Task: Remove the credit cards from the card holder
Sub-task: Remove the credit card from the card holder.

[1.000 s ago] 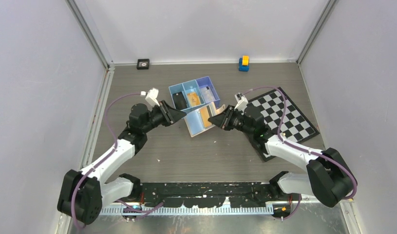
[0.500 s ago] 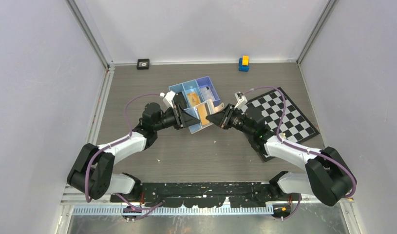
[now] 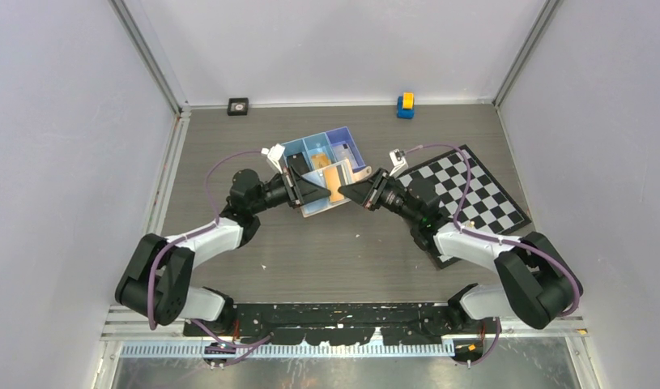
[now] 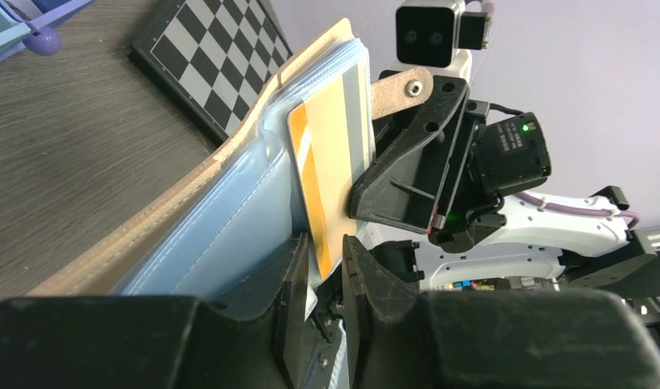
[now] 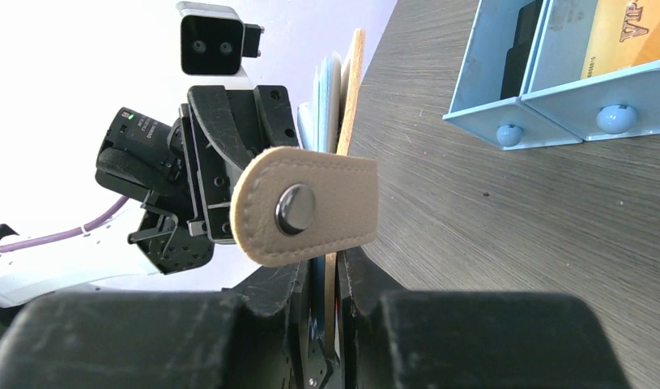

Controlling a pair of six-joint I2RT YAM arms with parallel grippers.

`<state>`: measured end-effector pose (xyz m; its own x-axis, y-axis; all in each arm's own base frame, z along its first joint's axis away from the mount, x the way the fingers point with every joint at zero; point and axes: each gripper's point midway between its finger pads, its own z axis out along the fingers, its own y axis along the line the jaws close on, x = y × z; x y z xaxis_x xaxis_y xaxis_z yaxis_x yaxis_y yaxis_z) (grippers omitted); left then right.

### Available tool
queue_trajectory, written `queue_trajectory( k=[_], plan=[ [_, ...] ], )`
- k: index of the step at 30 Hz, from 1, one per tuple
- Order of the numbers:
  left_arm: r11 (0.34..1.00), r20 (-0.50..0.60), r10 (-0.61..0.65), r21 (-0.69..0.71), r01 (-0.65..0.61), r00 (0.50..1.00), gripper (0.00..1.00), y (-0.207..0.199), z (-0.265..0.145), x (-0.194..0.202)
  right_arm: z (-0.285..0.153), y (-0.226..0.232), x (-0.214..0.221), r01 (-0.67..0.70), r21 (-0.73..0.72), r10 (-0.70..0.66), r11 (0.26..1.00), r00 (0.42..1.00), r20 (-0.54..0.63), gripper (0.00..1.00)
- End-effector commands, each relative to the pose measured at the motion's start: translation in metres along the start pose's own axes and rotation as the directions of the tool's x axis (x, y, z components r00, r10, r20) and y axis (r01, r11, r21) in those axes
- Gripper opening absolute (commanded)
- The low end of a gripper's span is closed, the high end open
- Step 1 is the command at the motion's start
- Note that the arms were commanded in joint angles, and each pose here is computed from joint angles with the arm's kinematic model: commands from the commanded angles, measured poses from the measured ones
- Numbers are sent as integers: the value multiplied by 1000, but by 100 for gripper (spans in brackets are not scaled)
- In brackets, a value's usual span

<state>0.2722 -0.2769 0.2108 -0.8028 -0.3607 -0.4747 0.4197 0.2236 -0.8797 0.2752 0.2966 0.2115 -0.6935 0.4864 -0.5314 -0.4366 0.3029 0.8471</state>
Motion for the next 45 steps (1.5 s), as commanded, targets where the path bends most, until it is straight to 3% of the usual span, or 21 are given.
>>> queue_trajectory(
  k=[1,4,9,13,16,18,21,25,27,33,45],
  plan=[
    [990,27,41,135,-44,999,23,-28,-2,-8,2,25,4,0,-117,-3,993,999,-33,0],
    [981,47,39,191,-47,998,19,-37,-6,-12,4,25,6,-13,-125,8,992,999,-43,1],
    [964,47,46,261,-57,998,2,-50,-9,-15,8,23,10,-35,-136,26,990,997,-69,1],
    [961,43,46,272,-56,998,5,-52,-9,-14,11,23,13,-50,-148,37,988,996,-86,1],
    [961,41,43,270,-53,998,22,-50,-9,-14,13,24,13,-51,-156,36,986,995,-98,1],
    [966,36,38,253,-46,999,27,-46,-8,-13,13,26,15,-46,-164,29,985,994,-106,0],
    [984,10,11,176,-13,1000,21,-28,-2,-10,13,31,18,-30,-177,9,984,993,-117,1],
    [995,15,3,102,-5,1000,0,-12,-1,-11,14,33,22,-15,-178,-7,984,992,-123,4],
    [997,25,7,70,-9,1000,0,-8,-4,-12,12,34,19,-9,-176,-9,984,994,-105,14],
    [1000,34,21,11,-22,999,0,-1,-7,-13,5,27,10,-7,-142,-1,990,999,-52,28],
    [999,9,-21,-25,21,1000,0,13,-4,-11,-5,15,-13,-81,-159,86,984,996,23,26]
  ],
)
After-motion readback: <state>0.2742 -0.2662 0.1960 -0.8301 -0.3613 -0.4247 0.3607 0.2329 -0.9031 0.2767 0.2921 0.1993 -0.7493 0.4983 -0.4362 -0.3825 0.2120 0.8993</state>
